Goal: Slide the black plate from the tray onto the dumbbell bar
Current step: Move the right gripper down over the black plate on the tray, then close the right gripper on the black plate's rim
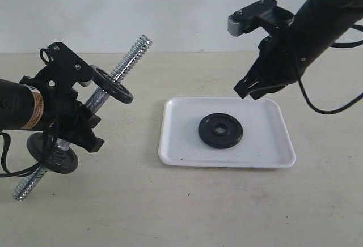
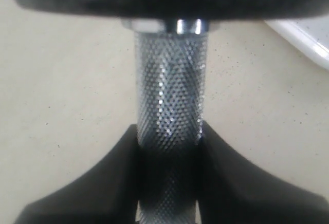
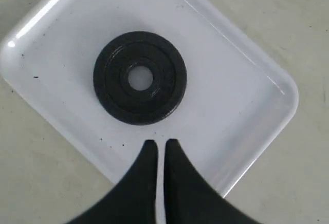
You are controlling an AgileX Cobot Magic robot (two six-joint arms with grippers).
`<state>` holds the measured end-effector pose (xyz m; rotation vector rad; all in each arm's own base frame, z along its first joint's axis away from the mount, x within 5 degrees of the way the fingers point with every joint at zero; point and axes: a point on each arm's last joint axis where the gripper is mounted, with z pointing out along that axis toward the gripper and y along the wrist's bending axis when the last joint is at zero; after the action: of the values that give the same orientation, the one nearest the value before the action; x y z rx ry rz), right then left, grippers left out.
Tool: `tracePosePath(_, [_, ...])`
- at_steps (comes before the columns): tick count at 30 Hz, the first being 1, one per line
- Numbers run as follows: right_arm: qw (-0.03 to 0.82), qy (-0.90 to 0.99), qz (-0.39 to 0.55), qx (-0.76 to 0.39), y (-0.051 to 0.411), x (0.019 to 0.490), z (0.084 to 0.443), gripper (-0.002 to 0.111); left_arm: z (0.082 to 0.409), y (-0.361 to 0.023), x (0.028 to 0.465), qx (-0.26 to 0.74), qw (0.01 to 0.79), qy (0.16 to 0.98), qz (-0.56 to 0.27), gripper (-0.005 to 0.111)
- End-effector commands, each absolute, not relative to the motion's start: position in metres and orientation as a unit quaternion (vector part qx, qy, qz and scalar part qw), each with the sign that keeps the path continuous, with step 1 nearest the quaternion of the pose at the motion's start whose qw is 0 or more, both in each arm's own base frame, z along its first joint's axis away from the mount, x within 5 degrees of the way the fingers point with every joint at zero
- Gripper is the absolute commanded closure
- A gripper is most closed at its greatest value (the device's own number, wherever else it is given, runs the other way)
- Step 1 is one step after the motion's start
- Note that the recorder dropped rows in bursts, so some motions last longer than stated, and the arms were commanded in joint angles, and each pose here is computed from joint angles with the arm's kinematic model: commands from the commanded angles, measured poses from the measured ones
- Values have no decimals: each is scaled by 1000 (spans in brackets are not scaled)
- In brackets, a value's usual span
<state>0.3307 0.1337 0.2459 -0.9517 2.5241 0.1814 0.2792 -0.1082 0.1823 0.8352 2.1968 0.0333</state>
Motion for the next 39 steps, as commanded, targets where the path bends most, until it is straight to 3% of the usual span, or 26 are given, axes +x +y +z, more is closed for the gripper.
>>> tracePosePath(1, [199, 914, 60, -349, 145, 344, 237, 109, 213, -114, 281, 325, 436, 839, -7, 102])
tracePosePath(7, [122, 924, 65, -357, 152, 358, 218, 102, 215, -113, 281, 324, 440, 838, -7, 102])
tracePosePath(13, [91, 931, 73, -347, 158, 370, 208, 76, 219, -113, 280, 323, 445, 835, -7, 102])
tracePosePath(22, [131, 920, 73, -363, 184, 373, 211, 50, 219, -114, 279, 325, 446, 834, -10, 102])
tracePosePath(30, [128, 910, 19, -394, 205, 371, 203, 49, 219, -114, 279, 325, 446, 834, -11, 102])
tracePosePath(39, [132, 924, 23, -357, 204, 372, 203, 48, 219, -114, 279, 325, 446, 834, -11, 102])
